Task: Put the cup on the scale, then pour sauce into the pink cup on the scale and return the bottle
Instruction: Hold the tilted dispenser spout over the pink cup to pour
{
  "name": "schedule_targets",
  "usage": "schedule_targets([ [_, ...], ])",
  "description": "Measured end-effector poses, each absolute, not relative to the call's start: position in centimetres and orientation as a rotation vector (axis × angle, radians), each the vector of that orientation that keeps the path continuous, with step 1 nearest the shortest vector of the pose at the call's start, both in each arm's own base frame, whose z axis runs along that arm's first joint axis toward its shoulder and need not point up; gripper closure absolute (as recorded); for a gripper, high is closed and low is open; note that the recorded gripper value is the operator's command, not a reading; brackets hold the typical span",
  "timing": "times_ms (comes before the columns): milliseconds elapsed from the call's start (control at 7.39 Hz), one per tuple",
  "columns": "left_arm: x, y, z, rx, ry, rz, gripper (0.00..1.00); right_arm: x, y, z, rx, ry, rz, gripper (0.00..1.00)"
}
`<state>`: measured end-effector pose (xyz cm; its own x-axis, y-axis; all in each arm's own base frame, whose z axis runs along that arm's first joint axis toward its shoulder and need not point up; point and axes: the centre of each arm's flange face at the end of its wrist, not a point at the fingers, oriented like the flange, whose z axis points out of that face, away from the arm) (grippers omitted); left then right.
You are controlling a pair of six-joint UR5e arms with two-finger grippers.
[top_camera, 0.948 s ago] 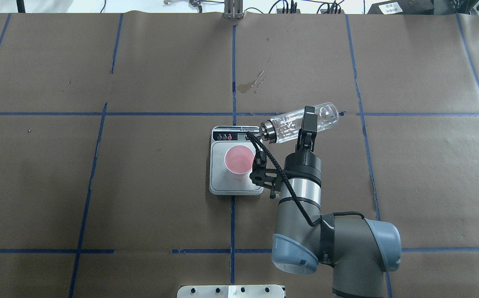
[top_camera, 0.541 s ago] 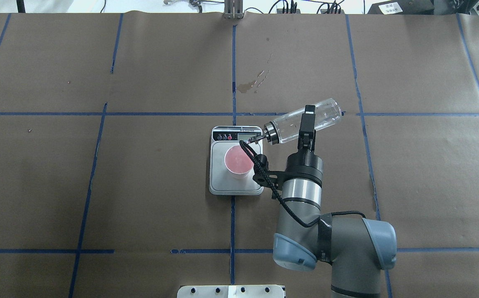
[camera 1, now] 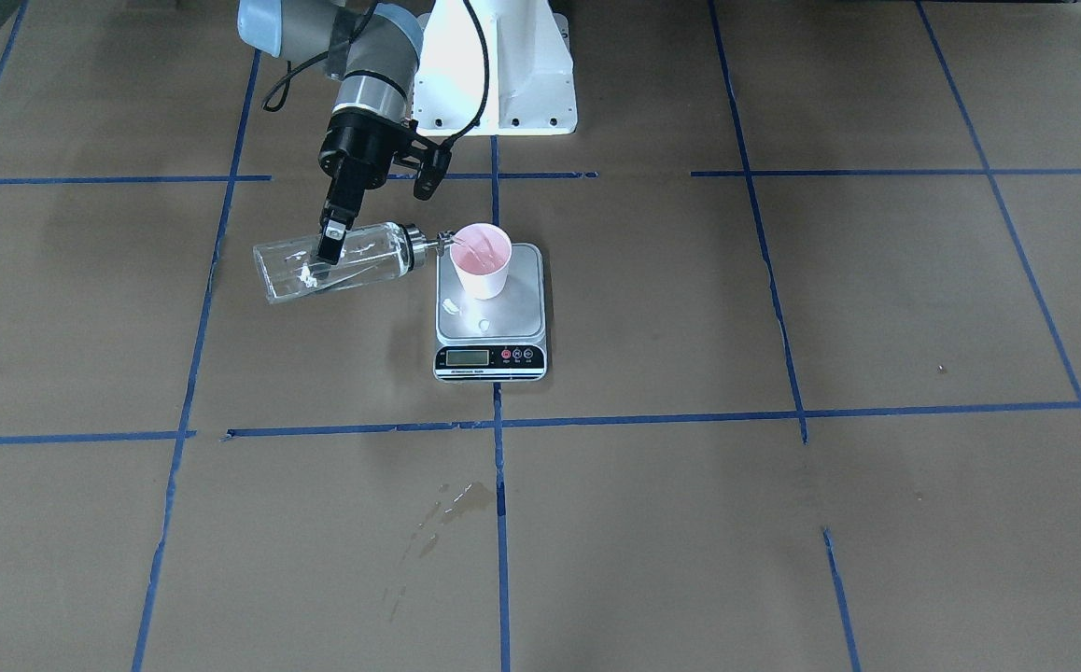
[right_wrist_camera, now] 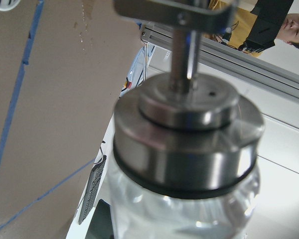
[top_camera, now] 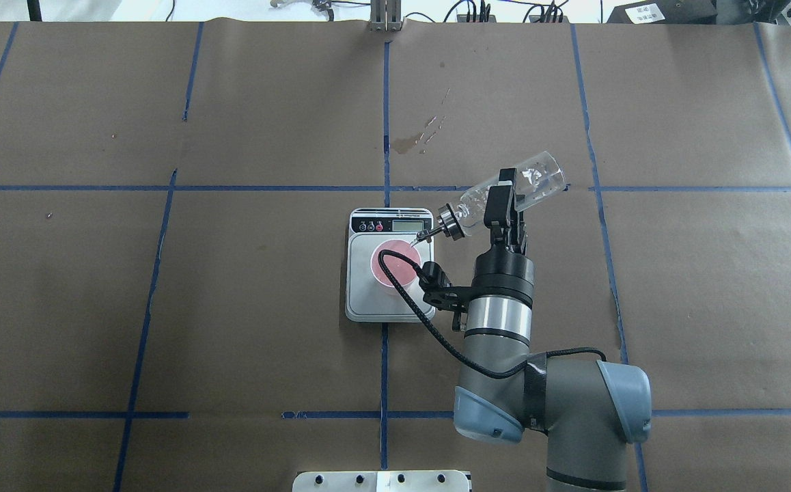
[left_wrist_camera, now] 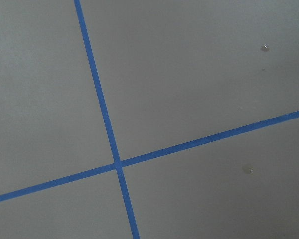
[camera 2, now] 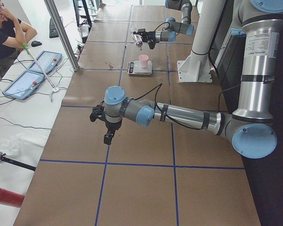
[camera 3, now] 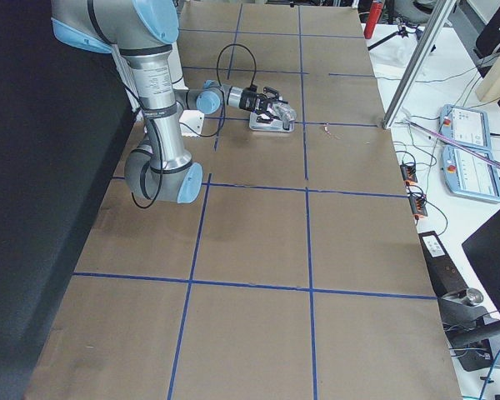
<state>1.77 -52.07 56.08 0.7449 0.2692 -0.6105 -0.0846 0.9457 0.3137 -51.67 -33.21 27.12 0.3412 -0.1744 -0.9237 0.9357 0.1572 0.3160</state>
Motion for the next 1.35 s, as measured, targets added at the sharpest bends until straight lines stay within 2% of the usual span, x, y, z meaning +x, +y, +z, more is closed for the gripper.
schedule_targets([
  [406,1.8,-52.2,55.9,0.277,0.706,0.194,0.0,-51.7,-33.0,26.9,1.134,0.844,-0.93,1.0],
  [1354,1.5,-52.4,54.9,0.293,0.707,0.19,0.0,-53.0,-29.8,28.5,1.217,0.337,-0.507,1.0],
])
